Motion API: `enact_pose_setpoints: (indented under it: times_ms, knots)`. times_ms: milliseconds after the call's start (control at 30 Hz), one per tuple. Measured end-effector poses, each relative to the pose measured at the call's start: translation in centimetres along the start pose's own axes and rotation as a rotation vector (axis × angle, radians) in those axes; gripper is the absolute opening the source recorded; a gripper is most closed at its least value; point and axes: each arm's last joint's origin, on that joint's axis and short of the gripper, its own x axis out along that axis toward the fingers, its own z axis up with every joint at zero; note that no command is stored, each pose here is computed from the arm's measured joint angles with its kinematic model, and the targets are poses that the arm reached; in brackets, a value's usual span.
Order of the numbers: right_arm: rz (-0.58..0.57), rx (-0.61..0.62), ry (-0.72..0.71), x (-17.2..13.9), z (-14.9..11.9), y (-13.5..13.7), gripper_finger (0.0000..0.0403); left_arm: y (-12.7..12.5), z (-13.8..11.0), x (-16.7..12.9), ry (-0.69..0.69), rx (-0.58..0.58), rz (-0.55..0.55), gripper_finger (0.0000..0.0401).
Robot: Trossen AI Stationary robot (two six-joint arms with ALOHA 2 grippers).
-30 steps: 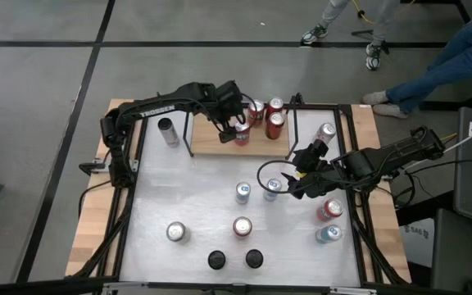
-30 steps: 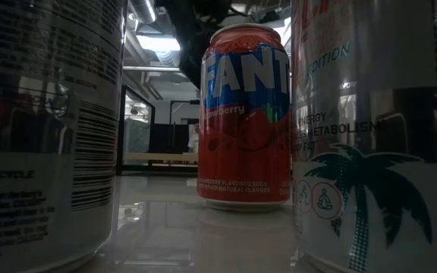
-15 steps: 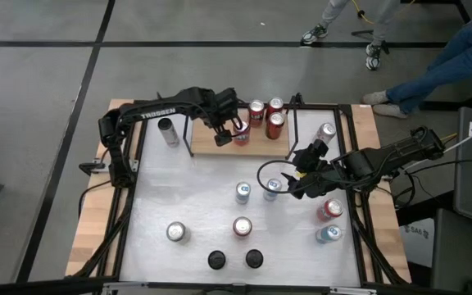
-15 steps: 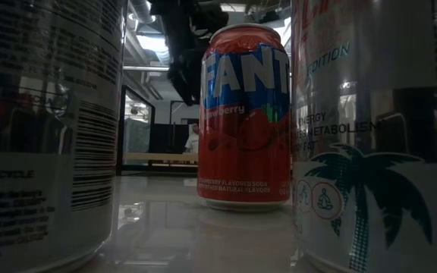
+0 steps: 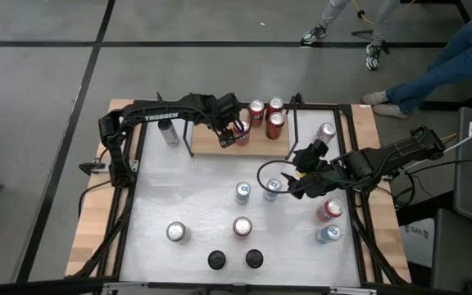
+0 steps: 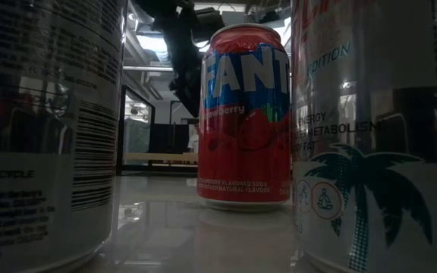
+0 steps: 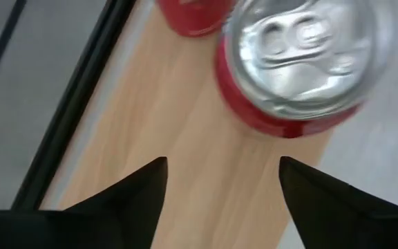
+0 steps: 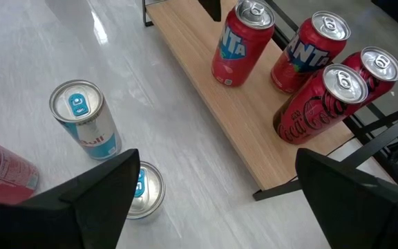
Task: Place canned beverage on shelf
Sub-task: Put the pink soda can on the shelf aligned with other pink soda can
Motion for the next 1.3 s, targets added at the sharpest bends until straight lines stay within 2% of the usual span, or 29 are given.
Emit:
enact_pose_setpoints:
  times_ms: [200,500,667,1033,1300]
  knots:
    - [0.000,-0.001,0.000,0.0,0.0,0.0,0.0376,0.3,0.1,0.0,-0.014,-0.005,0.087,0.0213]
    - [0.000,-0.001,0.000,0.0,0.0,0.0,0.0376,0.2,0.5,0.0,-0.055,-0.013,0.055,0.0174]
    - [0.000,-0.001,0.000,0.0,0.0,0.0,0.0376,-0.1,0.5,0.0,-0.054,-0.009,0.003,0.0166]
    - [0.000,-0.001,0.000,0.0,0.0,0.0,0.0376,-1.4,0.5,-0.3,-0.058,0.021,-0.014,0.0163]
    - [0.000,-0.001,0.000,0.0,0.0,0.0,0.0376,-1.4,0.3,-0.3,-0.039,0.026,-0.011,0.0163]
